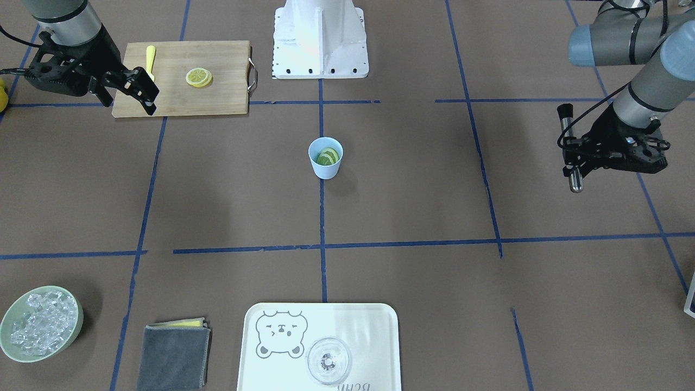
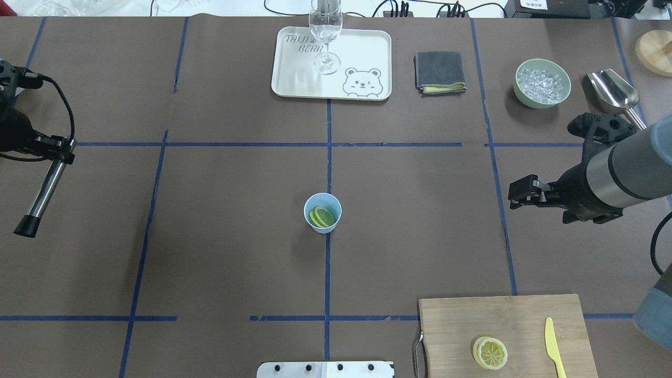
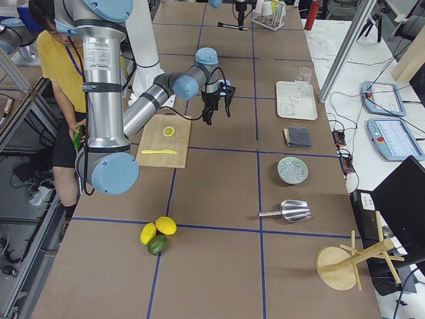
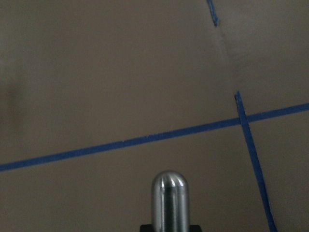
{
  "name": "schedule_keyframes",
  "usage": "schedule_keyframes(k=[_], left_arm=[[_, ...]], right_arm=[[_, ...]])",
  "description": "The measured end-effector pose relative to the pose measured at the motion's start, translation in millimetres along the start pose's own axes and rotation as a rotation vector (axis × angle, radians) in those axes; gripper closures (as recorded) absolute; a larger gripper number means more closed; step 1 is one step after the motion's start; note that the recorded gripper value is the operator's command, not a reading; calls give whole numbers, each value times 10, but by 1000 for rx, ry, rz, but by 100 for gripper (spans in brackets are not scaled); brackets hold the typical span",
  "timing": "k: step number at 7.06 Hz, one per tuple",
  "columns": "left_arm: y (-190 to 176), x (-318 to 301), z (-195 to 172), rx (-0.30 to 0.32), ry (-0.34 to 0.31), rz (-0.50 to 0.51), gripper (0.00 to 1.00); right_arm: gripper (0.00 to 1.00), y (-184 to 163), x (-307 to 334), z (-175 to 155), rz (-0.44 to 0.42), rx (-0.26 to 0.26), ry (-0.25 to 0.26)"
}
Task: Squeeze lemon into cup
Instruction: 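Lift the muddler out of the cup and carry it back with the left gripper, then lower the muddler upright onto the table with the left gripper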
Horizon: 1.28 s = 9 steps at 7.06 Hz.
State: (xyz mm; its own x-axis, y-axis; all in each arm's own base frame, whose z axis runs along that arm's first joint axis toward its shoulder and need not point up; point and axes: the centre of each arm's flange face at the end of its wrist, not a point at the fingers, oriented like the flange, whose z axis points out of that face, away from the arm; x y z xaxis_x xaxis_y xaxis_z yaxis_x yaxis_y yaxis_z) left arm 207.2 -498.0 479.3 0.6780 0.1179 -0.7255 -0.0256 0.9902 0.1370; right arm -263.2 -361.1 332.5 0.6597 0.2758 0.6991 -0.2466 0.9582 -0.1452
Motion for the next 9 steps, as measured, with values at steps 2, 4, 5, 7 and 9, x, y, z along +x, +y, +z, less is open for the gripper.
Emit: schedule_keyframes(k=[2,4,5,7,9], left_arm=[[-114,-99,318,-53,0,-75,100],[-213,-129,511,-24,-42,-87,100],[-212,-97,595,-14,-61,-92,100],[-123,60,787,-34,-70,-75,100],[-35,173,936,-61,-71,-56,100]], right_arm=[[0,21,-15,0,-3,-27,-9],[0,28,-28,4,-7,-38,-13],[0,29,-35,6,-8,-40,-14],[0,30,-39,7,-10,-41,-15],[0,29,-34,20,-10,-43,-12]])
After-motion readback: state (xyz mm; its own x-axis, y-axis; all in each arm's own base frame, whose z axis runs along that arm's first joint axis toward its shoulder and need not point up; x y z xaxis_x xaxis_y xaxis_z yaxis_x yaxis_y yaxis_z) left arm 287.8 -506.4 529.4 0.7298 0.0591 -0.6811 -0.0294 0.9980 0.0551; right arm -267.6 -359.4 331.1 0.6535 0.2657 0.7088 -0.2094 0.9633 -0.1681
